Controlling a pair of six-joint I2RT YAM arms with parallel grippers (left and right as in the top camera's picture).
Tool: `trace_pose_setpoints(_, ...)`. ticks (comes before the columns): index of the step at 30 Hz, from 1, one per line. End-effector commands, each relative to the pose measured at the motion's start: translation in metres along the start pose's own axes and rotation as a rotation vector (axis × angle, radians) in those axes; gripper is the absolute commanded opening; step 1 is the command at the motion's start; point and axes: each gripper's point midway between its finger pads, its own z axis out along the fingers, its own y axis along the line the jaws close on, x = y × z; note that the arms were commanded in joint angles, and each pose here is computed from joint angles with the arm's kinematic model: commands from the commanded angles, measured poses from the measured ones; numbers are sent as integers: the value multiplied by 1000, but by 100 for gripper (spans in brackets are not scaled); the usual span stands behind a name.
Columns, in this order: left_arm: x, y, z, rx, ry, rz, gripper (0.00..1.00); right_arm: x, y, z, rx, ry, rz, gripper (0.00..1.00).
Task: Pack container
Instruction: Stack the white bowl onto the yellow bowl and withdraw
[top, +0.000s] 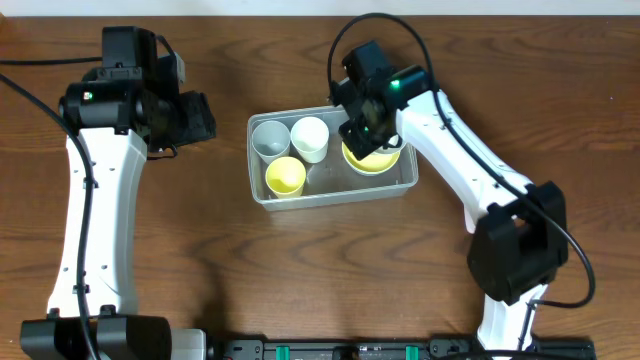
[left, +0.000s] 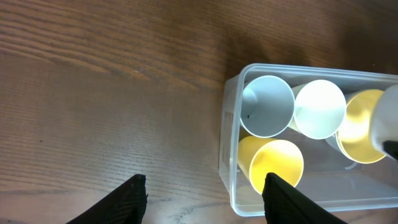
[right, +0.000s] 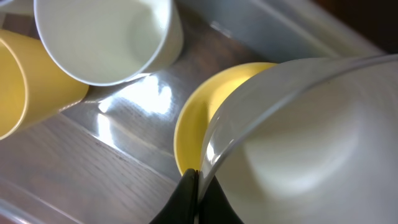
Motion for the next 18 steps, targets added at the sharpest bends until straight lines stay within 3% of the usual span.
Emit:
trace_pose_setpoints(1, 2, 4, 2, -15, 9, -5, 61, 2, 2, 3, 10, 13, -14, 8)
trace_pose_setpoints(5, 2, 4, 2, -15, 9, -5, 61, 0, 3, 2, 11, 5, -24, 37)
trace_pose_setpoints(10, 2, 4, 2, -15, 10, -5, 61, -5, 2, -18, 18, -39, -21, 39)
trace_pose_setpoints(16, 2, 4, 2, -15, 11, -6, 61, -15, -41, -106, 157, -236, 132, 41)
trace_pose_setpoints(18, 2, 4, 2, -16, 13, -6, 61, -3, -67, -141, 231, -292, 223, 50)
